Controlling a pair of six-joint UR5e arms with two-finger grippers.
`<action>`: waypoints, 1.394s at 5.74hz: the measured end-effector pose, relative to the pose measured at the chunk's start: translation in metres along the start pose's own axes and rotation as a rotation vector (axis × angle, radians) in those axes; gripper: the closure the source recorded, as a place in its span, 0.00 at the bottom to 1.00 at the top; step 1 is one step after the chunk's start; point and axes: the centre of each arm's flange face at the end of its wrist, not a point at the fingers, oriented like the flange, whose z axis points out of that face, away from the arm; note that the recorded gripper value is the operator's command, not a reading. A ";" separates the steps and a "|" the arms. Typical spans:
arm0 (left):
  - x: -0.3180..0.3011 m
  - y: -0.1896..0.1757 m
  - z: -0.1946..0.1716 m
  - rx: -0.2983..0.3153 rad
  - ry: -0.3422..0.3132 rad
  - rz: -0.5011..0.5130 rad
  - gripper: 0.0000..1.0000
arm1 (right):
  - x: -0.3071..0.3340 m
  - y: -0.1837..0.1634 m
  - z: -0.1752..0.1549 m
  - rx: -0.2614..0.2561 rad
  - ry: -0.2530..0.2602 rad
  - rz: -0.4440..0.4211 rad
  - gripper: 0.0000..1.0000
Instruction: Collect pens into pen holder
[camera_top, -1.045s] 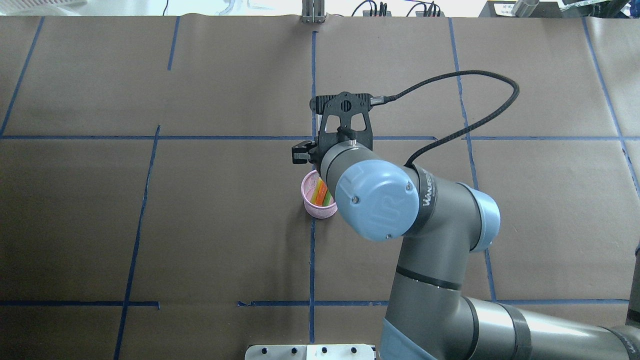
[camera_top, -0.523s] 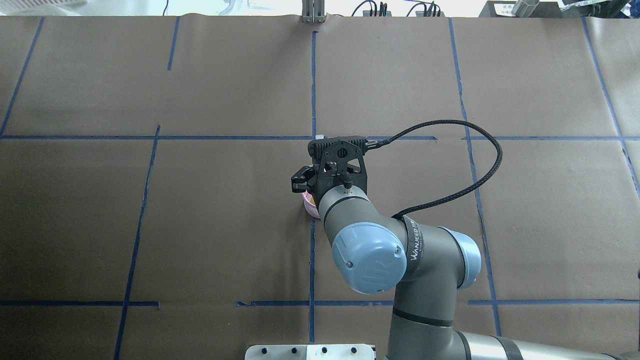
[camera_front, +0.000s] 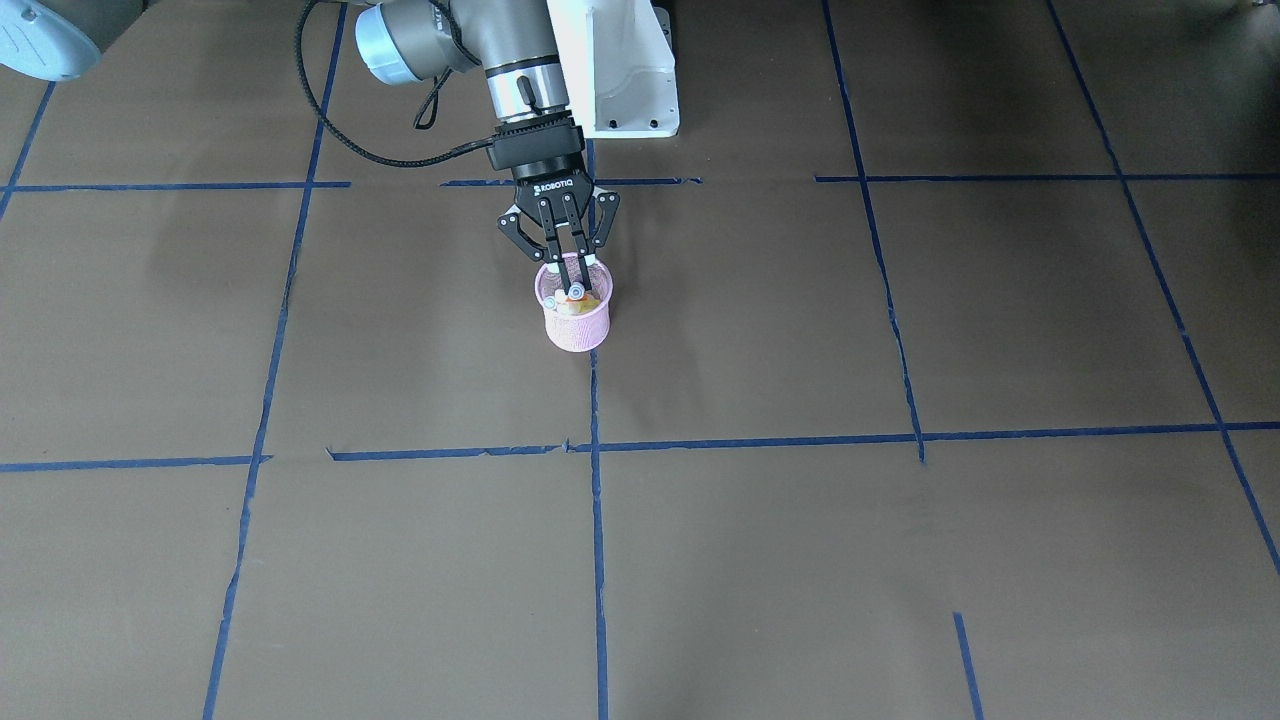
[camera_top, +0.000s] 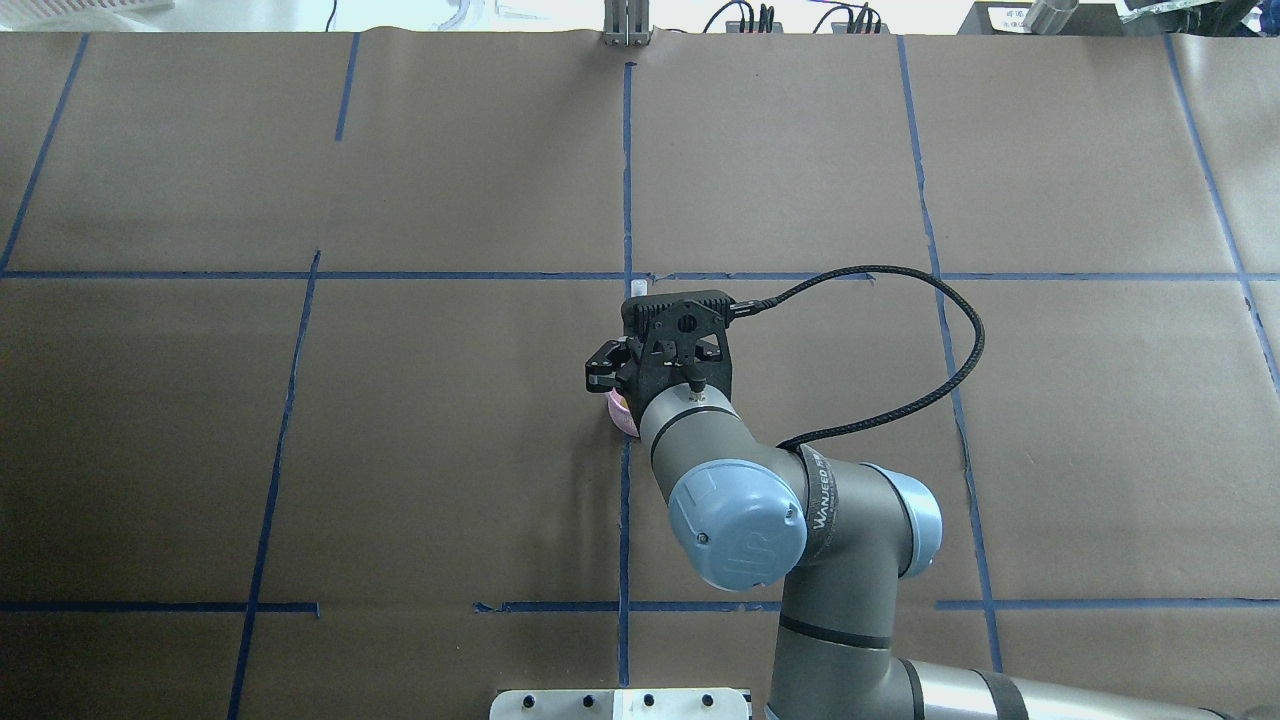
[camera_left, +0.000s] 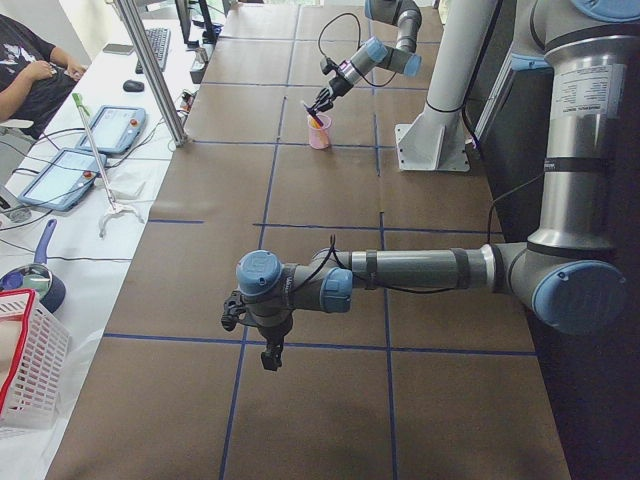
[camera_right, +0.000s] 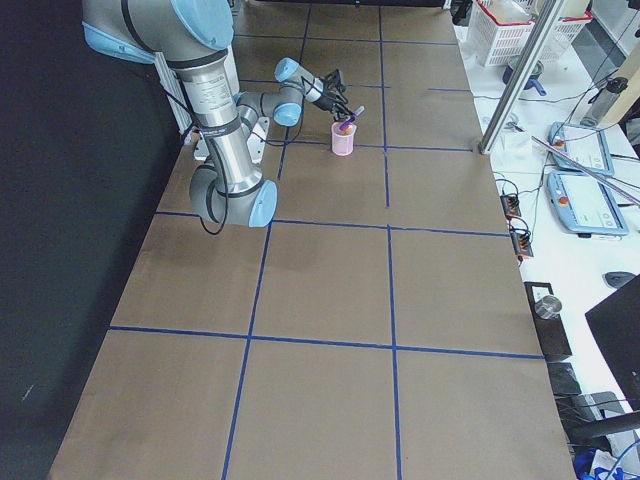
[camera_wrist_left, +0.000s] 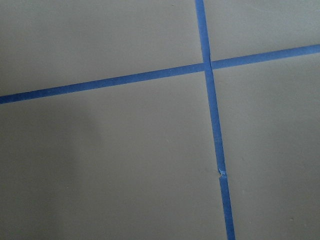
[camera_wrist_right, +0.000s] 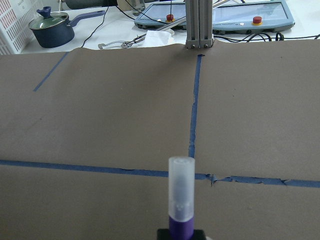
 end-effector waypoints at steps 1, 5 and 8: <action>0.001 -0.001 0.000 0.000 0.000 0.001 0.00 | -0.002 -0.001 -0.001 0.002 -0.003 0.003 0.00; 0.001 -0.002 0.000 0.000 0.001 0.002 0.00 | -0.005 -0.042 -0.031 -0.039 -0.023 0.019 0.00; 0.001 -0.001 0.001 -0.003 0.001 0.003 0.00 | 0.079 -0.145 -0.055 -0.424 0.089 0.046 0.00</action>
